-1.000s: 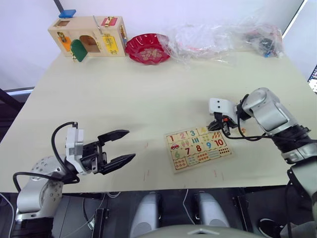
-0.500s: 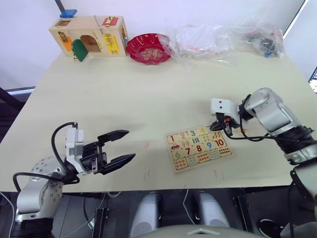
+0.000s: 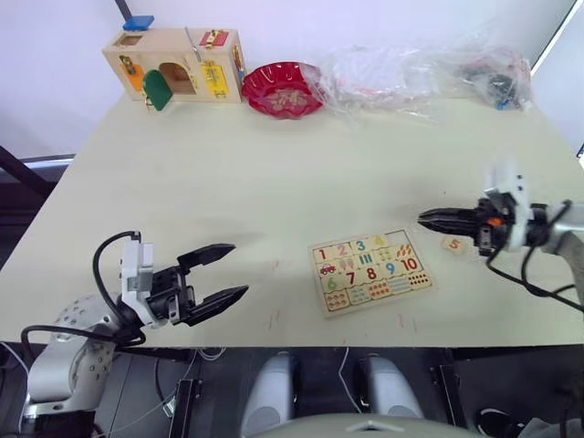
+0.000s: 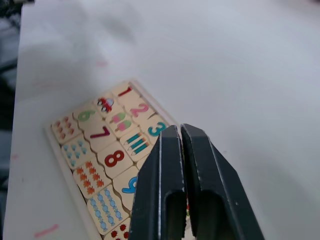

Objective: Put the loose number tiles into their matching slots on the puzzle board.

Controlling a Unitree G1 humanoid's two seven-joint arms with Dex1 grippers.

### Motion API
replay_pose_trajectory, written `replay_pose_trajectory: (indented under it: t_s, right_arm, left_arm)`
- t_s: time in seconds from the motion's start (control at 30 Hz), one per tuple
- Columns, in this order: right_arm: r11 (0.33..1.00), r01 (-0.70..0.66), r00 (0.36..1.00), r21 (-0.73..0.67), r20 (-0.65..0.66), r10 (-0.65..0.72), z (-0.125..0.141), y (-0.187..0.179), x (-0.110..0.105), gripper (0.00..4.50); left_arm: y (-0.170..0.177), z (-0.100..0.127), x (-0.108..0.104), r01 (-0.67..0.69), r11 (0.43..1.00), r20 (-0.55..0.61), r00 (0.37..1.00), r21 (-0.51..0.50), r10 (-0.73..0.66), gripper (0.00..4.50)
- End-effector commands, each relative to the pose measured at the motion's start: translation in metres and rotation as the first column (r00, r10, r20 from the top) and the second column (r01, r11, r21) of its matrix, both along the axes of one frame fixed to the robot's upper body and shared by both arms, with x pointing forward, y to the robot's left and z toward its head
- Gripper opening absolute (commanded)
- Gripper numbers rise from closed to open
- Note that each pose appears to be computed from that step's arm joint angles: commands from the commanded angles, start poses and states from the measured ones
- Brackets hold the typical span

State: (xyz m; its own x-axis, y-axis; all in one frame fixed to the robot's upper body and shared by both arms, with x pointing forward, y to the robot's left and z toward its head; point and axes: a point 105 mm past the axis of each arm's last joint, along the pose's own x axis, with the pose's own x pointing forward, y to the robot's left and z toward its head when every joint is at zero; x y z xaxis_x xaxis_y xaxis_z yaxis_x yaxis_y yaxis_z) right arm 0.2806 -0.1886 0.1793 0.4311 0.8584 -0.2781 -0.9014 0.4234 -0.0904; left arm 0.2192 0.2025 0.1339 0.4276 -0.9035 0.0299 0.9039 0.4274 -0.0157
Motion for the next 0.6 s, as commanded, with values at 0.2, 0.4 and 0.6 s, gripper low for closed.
replay_pose_trajectory:
  t_s: [0.2,0.4,0.6]
  right_arm:
    - [0.972,0.233,0.972,0.036,0.033,-0.235,0.000,-0.047,-0.044,4.06]
    - [0.917,0.394,0.918,0.059,0.029,-0.396,-0.015,-0.076,-0.075,4.39]
    - [0.879,0.475,0.880,0.052,-0.019,-0.474,-0.036,-0.091,-0.094,4.39]
  left_arm:
    - [0.007,-0.001,-0.002,-0.022,1.000,0.011,1.000,0.002,0.022,4.50]
    - [0.011,-0.014,-0.006,-0.055,0.998,-0.023,0.998,-0.001,0.055,4.50]
    - [0.022,-0.024,-0.012,-0.080,0.997,-0.053,0.995,0.021,0.081,4.50]
